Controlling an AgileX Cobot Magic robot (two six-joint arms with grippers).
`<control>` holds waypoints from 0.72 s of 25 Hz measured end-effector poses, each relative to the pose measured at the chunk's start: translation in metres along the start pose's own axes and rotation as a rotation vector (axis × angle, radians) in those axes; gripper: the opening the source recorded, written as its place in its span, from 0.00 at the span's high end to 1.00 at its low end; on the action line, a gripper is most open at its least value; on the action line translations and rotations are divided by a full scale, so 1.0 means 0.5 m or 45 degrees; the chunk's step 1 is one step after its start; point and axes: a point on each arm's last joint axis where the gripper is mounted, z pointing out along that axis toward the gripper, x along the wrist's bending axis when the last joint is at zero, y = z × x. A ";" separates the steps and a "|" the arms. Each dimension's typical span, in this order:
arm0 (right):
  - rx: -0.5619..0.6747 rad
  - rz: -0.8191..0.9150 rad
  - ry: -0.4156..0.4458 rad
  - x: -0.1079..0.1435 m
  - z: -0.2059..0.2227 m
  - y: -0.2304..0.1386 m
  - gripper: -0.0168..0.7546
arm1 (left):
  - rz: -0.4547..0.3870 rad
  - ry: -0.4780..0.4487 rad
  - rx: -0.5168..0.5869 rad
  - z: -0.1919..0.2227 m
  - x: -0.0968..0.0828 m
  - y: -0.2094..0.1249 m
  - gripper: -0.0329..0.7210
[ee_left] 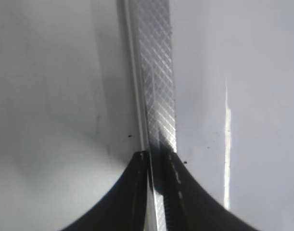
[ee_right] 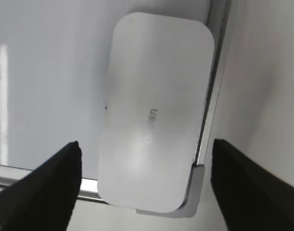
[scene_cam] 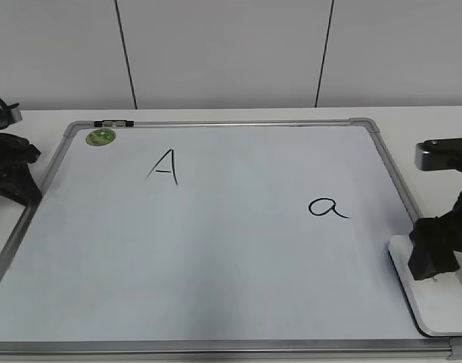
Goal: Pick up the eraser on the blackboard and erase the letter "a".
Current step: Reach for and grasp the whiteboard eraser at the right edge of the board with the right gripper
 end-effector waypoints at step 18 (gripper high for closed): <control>0.087 0.110 -0.005 -0.004 0.088 0.021 0.12 | 0.000 0.000 0.000 0.000 0.000 0.000 0.88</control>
